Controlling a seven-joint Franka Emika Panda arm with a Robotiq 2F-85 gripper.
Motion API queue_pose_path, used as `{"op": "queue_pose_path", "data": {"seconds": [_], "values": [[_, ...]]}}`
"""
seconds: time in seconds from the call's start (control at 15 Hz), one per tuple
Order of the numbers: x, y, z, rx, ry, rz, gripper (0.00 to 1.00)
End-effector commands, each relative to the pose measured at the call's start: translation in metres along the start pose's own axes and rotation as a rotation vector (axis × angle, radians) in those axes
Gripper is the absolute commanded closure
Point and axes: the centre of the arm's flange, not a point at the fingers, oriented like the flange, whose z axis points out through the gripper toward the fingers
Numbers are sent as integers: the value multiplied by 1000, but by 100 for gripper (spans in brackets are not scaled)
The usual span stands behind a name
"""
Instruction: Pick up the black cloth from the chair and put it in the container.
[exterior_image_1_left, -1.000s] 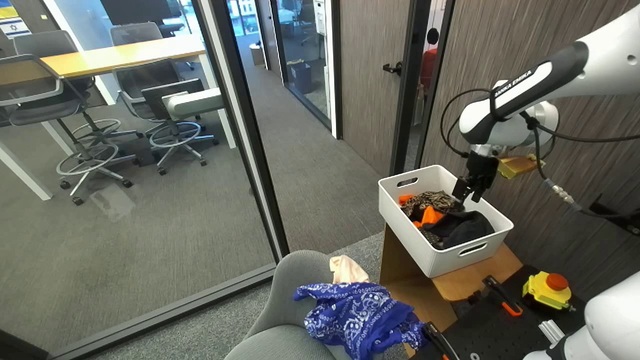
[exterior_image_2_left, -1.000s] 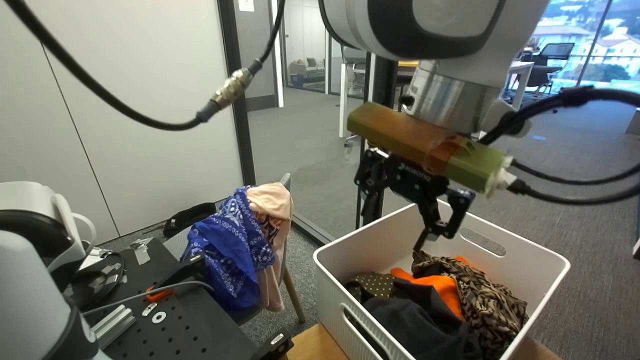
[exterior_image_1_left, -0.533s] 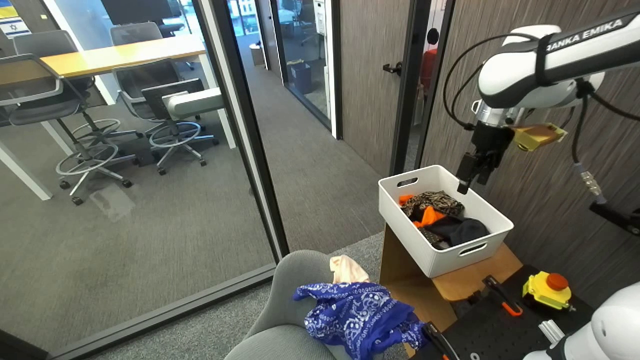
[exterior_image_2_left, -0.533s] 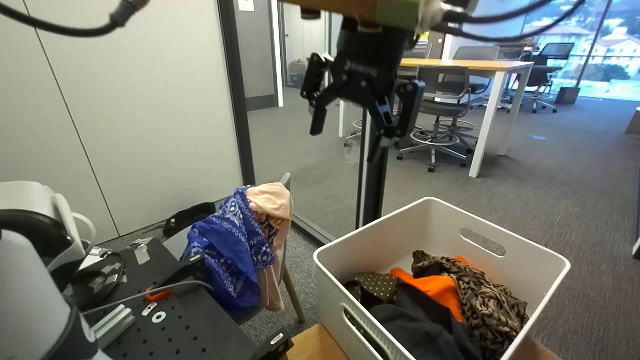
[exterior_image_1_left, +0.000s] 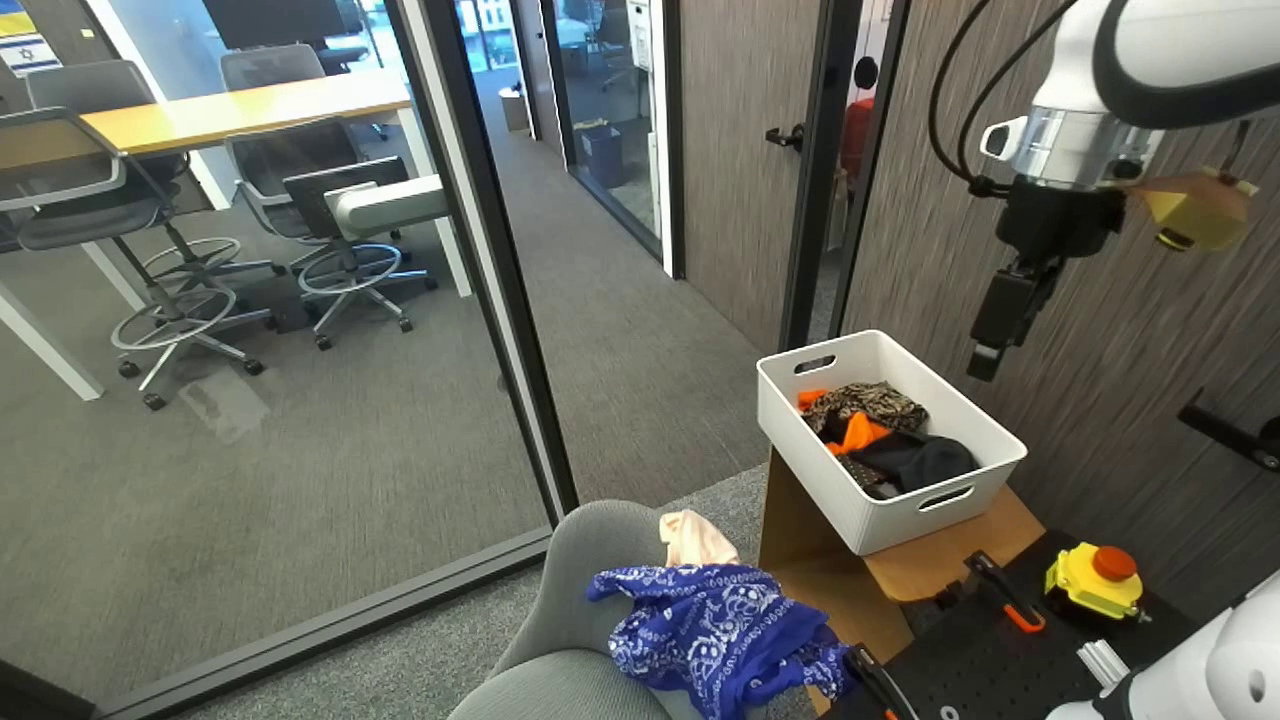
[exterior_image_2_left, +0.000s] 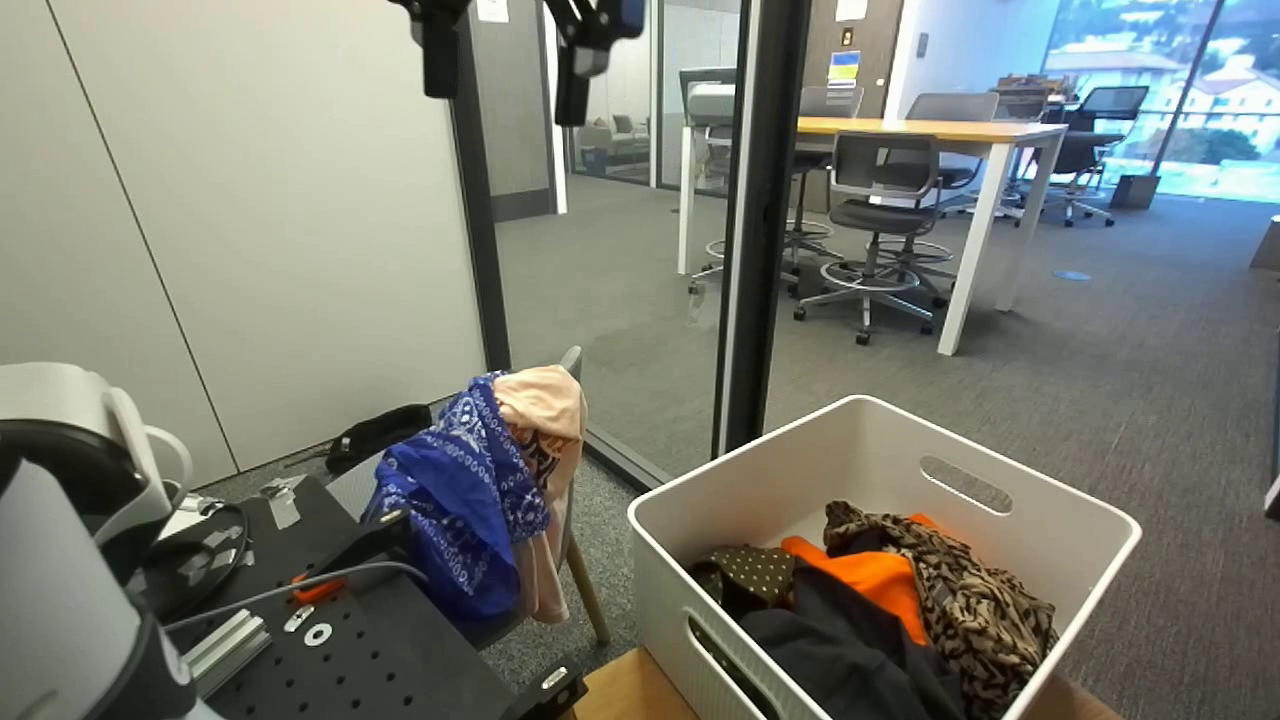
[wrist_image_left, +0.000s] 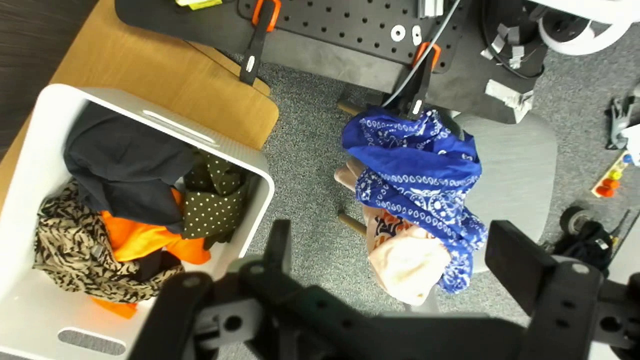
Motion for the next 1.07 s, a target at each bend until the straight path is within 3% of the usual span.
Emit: {"op": "queue_pose_path", "data": {"seconds": [0.0, 1.0], "values": [[-24, -25, -14, 7, -10, 33, 0], [-28, -20, -10, 12, -23, 73, 0]]}}
